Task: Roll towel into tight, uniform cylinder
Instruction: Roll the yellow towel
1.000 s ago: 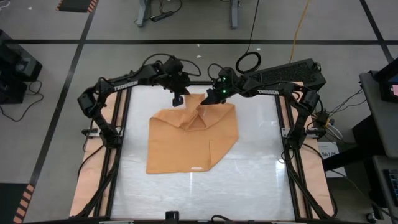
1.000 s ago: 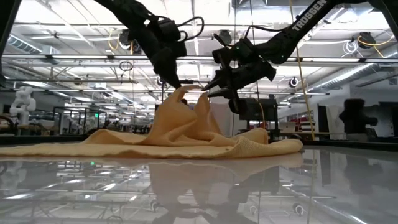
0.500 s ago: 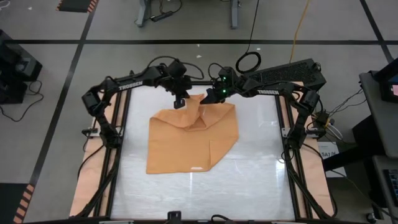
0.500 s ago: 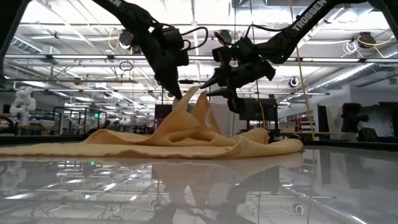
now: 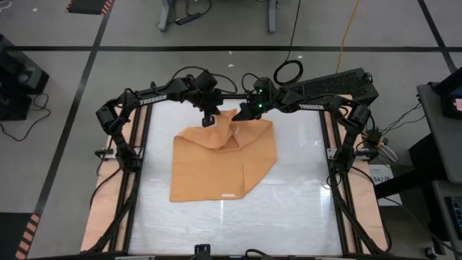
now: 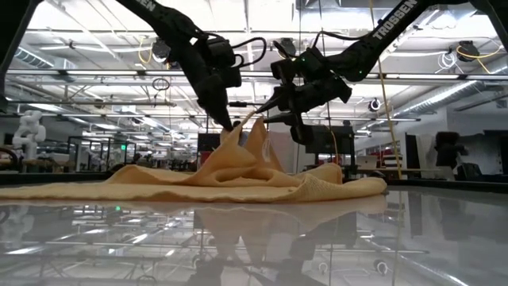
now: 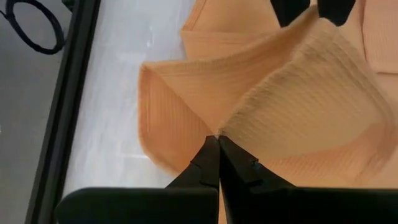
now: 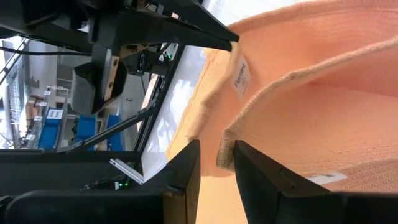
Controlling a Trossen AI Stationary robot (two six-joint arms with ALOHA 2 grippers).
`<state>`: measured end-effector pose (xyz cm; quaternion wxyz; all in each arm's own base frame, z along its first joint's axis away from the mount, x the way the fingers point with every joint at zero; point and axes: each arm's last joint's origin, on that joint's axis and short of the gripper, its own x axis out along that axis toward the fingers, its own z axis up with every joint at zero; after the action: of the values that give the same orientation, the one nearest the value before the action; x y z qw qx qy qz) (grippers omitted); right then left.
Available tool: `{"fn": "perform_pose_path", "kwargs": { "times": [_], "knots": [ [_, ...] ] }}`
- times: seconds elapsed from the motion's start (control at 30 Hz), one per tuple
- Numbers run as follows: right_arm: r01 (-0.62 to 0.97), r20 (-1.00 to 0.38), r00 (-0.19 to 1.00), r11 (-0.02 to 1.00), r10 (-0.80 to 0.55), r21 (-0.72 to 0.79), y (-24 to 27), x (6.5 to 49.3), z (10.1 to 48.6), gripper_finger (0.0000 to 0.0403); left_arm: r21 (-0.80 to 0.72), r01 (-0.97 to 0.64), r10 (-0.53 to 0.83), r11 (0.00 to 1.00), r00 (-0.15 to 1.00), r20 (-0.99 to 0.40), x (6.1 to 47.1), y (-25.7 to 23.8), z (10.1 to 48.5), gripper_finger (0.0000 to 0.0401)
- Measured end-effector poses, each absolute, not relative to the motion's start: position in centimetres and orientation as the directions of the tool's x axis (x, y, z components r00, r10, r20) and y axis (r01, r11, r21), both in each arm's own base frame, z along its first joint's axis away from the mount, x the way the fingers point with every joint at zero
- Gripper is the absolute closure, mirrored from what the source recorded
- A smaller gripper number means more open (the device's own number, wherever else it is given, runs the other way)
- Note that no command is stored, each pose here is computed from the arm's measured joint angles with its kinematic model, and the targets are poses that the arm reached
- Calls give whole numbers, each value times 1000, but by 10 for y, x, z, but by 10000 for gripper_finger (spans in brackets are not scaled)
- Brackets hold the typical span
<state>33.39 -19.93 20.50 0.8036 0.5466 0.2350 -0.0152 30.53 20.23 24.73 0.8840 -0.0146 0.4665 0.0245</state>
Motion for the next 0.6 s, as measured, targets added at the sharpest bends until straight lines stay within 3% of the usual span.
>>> {"fn": "perform_pose_path", "kwargs": {
  "times": [0.6],
  "knots": [
    [285,-395,889,395,231,873,-199,334,205,314,-29,-104,42,994,627,-778,316,209,243,401]
  ]
}}
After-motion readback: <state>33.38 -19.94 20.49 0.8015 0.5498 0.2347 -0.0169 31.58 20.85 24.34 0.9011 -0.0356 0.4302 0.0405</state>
